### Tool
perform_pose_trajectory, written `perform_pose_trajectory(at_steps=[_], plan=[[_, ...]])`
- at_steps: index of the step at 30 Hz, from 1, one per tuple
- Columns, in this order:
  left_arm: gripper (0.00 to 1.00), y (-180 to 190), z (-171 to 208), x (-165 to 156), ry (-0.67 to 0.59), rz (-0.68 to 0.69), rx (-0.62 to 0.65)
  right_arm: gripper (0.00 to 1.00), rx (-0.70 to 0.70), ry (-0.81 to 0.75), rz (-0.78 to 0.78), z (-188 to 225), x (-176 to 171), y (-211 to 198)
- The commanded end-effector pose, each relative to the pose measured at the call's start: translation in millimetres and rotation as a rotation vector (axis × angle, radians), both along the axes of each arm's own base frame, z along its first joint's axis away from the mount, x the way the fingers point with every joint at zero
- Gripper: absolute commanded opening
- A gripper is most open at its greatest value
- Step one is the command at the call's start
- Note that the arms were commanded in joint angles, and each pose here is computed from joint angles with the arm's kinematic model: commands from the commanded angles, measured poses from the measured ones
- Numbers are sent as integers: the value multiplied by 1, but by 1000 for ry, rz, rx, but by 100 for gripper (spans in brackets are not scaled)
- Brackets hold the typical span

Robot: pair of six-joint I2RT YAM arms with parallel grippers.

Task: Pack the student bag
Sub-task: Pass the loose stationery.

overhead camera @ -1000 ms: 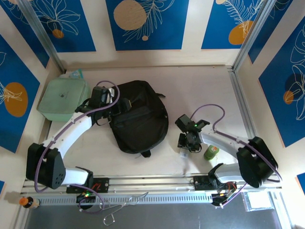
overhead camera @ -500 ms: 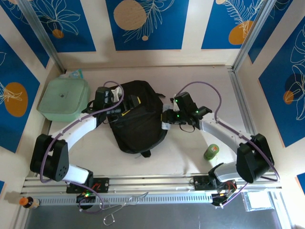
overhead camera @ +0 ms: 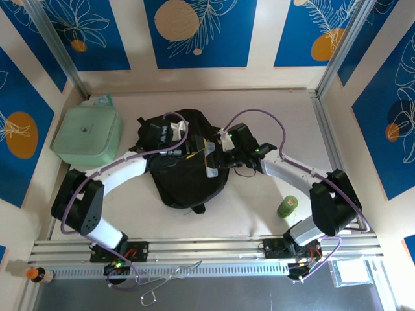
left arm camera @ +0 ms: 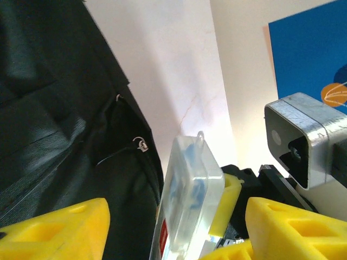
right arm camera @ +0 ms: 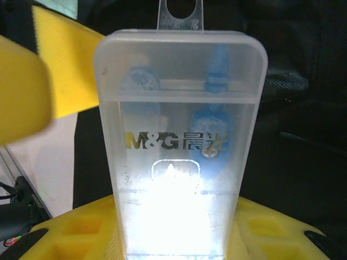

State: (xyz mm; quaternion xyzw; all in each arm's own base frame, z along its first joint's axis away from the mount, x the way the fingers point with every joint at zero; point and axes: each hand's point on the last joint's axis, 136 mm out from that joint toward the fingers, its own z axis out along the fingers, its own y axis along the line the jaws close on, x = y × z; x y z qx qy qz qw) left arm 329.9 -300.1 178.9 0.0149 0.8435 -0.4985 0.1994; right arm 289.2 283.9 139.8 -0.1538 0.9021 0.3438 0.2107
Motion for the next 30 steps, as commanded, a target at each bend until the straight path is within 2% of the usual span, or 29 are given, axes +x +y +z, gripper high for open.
perform_pose_trajectory(at_steps=[1,3,6,14,17,18,22,24,30], plan=[[65,-11,11,3,-67,-29,22,27,38,-44,53,15,4,13],[62,-12,5,3,-70,-28,62,27,36,-46,56,15,4,14],[51,-13,-2,3,-58,-33,101,27,33,-49,61,14,4,17],[32,-17,0,7,-56,-33,85,28,49,-46,71,16,4,22],[27,-13,4,12,-52,-1,70,31,102,-26,58,26,5,20],[26,-10,7,15,-53,14,53,33,126,-21,50,31,5,19],[24,7,31,29,-69,92,-73,61,243,1,29,52,1,17],[24,16,45,35,-85,125,-135,70,290,3,10,59,0,16],[23,43,87,47,-142,225,-294,81,505,90,-109,79,16,3]])
